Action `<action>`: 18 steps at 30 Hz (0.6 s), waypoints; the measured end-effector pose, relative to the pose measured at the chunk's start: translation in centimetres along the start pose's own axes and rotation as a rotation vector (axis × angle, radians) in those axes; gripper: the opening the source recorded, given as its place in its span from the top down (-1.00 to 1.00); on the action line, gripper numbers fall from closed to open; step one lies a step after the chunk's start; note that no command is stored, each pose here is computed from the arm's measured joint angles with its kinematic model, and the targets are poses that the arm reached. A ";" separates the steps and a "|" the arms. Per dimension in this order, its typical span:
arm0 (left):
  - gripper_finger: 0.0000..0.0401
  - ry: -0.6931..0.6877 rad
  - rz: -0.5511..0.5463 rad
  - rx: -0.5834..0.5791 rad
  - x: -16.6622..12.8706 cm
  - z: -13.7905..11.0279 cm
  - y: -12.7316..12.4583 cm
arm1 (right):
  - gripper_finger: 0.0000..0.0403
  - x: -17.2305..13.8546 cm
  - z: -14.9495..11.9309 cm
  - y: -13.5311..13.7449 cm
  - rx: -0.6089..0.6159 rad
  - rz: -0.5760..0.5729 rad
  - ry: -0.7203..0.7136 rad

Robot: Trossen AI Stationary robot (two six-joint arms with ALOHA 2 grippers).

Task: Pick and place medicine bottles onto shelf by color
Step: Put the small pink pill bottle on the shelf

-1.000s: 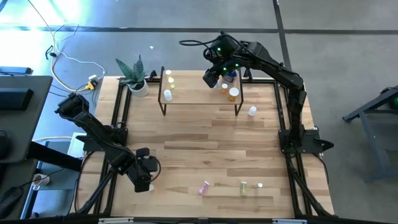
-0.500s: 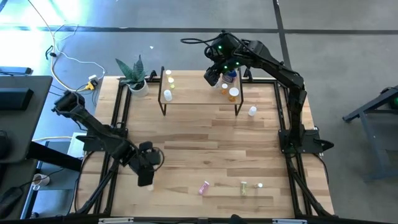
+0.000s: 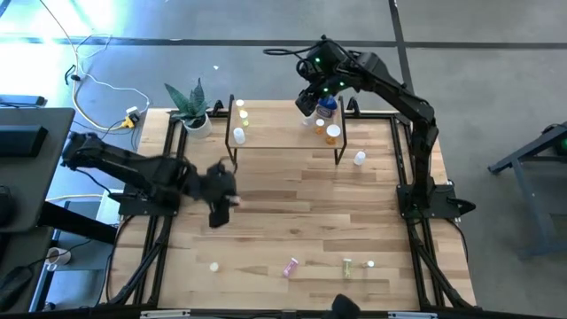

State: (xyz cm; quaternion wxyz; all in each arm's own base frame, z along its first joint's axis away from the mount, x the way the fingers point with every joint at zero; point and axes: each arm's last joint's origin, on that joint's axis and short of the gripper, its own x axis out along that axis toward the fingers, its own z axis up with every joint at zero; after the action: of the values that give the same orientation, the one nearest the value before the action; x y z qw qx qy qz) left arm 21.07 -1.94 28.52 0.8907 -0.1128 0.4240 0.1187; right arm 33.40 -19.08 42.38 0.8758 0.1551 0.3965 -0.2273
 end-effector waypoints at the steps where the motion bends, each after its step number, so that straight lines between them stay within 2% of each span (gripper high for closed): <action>1: 0.41 -0.023 0.011 0.005 -0.3 0.7 0.5 | -0.12 0.0 0.0 -0.1 -0.003 -0.001 0.001; 9: 0.41 -0.155 0.162 0.052 -3.4 5.2 5.1 | -0.12 -0.1 0.0 -1.0 -0.018 -0.018 0.007; 18: 0.41 -0.287 0.433 0.024 -7.5 8.1 10.9 | -0.12 -0.2 0.0 -1.8 -0.031 -0.031 0.005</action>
State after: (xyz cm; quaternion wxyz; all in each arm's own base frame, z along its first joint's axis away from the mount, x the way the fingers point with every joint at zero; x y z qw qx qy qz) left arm 19.08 9.91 38.28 0.8970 0.0091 0.3087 0.3163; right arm 32.38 -20.56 42.37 0.8735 0.1359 0.4046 -0.2342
